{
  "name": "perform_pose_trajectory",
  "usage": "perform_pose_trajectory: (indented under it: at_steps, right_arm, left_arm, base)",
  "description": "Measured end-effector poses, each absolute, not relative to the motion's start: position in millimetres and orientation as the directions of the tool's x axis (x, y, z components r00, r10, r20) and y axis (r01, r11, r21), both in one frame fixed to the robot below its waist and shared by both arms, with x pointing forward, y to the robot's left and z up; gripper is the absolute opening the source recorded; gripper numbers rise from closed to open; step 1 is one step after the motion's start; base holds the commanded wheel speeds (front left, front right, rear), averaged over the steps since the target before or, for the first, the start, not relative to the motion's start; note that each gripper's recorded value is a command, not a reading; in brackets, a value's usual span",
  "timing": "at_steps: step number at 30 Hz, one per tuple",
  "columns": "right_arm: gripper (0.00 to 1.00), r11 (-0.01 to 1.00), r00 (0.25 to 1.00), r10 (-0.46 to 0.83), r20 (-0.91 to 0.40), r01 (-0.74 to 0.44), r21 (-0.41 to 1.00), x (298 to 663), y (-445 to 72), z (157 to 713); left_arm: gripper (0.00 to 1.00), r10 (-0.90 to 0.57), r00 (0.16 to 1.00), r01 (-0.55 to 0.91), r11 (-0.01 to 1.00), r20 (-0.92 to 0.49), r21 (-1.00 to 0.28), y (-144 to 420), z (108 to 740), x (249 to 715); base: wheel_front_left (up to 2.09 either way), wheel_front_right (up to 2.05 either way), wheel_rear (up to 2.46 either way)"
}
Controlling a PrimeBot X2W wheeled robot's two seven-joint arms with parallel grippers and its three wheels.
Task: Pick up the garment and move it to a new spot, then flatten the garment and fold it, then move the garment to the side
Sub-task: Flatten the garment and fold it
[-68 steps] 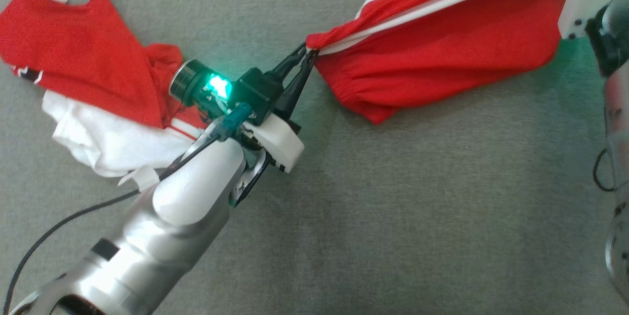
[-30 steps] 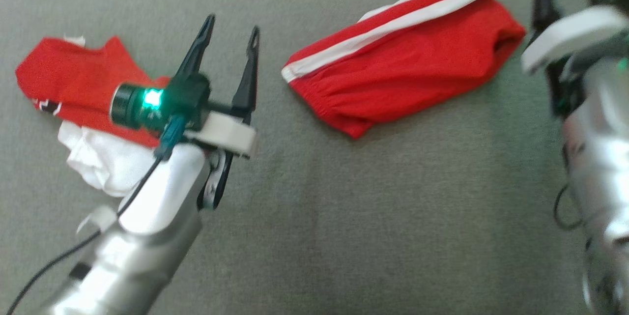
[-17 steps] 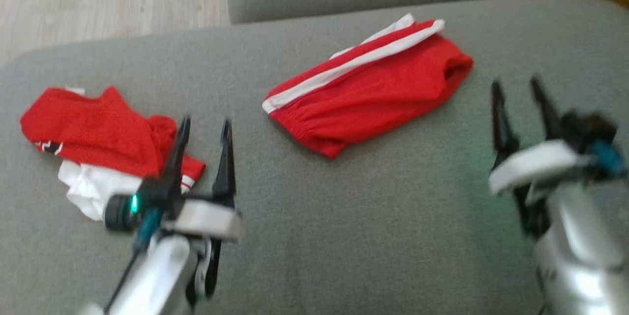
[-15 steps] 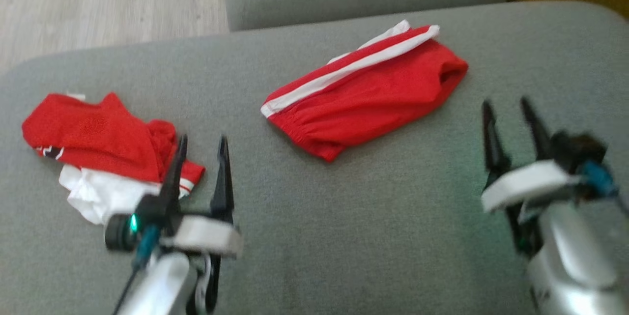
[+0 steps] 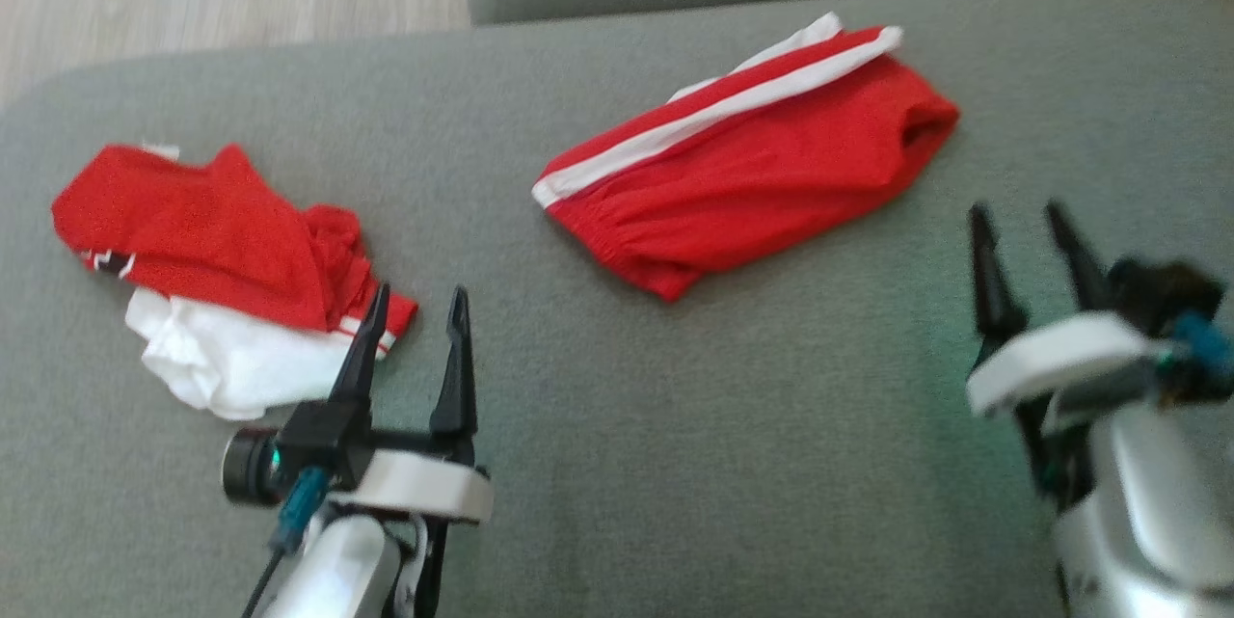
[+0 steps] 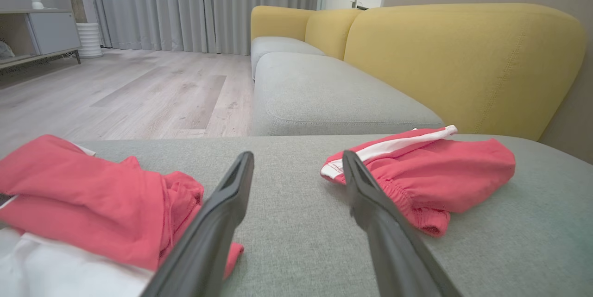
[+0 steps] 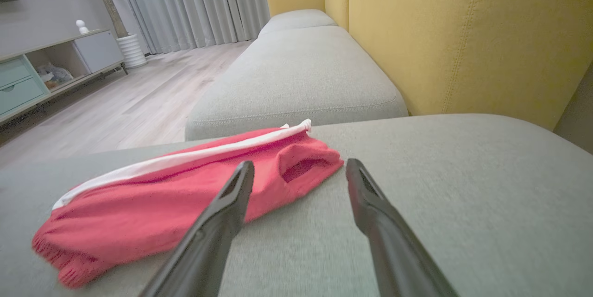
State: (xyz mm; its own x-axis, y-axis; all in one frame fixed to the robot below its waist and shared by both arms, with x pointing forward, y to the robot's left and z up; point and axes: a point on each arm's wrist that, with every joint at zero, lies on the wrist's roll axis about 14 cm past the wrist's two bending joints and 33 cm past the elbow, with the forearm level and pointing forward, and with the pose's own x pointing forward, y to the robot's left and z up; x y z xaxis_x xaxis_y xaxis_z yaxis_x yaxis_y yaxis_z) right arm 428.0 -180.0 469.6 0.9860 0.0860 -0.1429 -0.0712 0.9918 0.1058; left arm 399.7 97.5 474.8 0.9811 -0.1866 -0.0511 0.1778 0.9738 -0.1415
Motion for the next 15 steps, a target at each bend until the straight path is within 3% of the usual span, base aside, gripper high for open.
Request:
perform_pose_trajectory:
  at_steps: [7, 15]
  right_arm:
    - [1.0, 0.992, 0.981, 0.025, -0.193, -0.001, 0.128, 500.1, -194.8, 475.7]
    - [1.0, 0.988, 0.906, -0.028, -0.422, 0.091, 0.129, 546.4, -202.0, 416.1]
  left_arm:
    - [1.0, -0.196, 0.979, 0.189, 0.977, -0.063, -0.103, 103.6, 464.9, 422.5]
    - [1.0, -0.188, 0.978, 0.179, 0.979, -0.094, -0.1, 110.2, 449.0, 440.9]
  base:
    - [0.0, 0.0, 0.0]
    - [0.0, 0.0, 0.0]
